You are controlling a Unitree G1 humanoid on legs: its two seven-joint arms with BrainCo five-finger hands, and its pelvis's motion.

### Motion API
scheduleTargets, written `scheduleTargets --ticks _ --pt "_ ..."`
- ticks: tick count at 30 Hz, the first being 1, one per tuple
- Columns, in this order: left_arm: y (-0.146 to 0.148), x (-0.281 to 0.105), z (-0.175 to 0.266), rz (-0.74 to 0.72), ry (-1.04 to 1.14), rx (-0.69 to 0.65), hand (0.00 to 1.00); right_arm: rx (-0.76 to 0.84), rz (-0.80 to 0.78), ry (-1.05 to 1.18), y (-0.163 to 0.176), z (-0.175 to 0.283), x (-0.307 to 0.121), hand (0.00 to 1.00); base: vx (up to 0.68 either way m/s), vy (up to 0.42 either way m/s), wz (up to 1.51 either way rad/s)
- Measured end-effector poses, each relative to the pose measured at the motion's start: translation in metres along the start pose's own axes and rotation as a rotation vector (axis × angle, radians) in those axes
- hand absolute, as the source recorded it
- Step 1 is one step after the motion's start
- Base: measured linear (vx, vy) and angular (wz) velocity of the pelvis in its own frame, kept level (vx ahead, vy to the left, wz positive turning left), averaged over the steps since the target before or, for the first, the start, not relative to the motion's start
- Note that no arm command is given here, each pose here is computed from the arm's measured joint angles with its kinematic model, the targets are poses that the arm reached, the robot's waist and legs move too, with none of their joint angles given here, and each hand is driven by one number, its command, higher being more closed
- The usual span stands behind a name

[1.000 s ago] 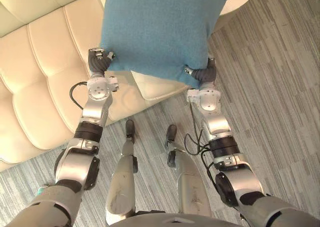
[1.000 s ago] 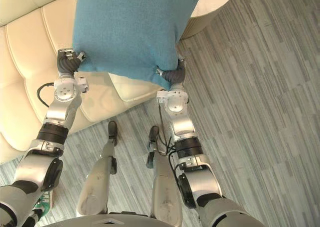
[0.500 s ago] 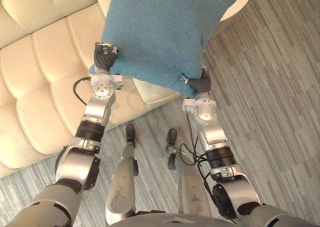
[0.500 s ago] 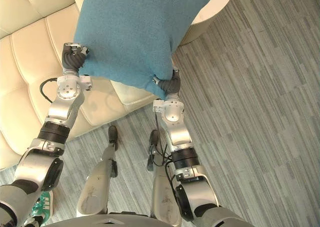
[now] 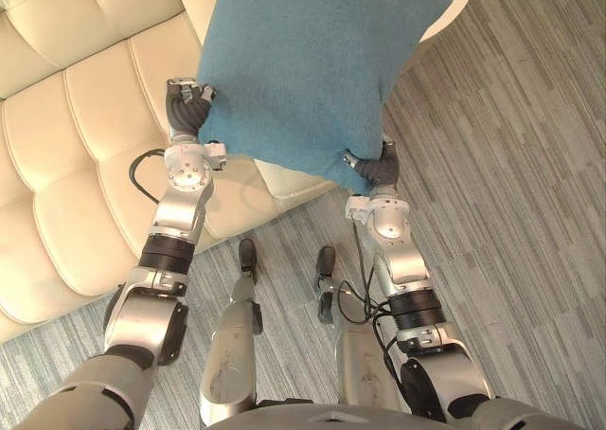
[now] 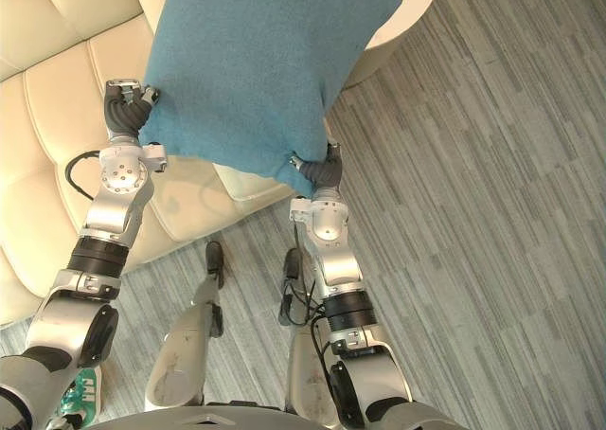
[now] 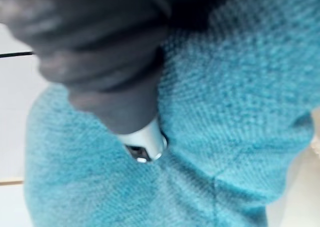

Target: Pick up cushions and gather them together orderly.

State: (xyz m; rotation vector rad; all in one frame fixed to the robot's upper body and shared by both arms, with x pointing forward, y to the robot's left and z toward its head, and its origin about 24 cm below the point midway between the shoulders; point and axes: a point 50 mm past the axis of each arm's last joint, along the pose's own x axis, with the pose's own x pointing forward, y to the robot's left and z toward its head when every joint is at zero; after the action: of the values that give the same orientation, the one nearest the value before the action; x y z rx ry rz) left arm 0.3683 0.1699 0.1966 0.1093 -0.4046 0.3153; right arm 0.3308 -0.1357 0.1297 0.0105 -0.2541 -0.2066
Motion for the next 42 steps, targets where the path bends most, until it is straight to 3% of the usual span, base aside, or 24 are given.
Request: scheduleTargets --ticks 7,12,33,42 --pt "0.043 0.014 0.009 0.090 -0.050 0.092 0.00 0.011 -0.019 0.010 -0.006 -0.002 0.000 1.00 0.00 -0.006 0.01" --pt "0.055 0.018 0.011 0.092 -0.053 0.107 0.00 0.012 -0.021 0.008 -0.008 -0.002 0.000 1.00 0.00 0.000 0.00" --pt "0.059 0.010 -0.016 0.028 0.046 0.194 0.00 0.013 -0.032 -0.036 -0.019 0.007 -0.003 1.00 0.00 0.000 0.00" --pt "0.036 -0.002 -0.047 -0.047 0.169 0.237 0.00 0.011 -0.033 -0.079 -0.021 0.017 -0.003 1.00 0.00 0.000 0.00"
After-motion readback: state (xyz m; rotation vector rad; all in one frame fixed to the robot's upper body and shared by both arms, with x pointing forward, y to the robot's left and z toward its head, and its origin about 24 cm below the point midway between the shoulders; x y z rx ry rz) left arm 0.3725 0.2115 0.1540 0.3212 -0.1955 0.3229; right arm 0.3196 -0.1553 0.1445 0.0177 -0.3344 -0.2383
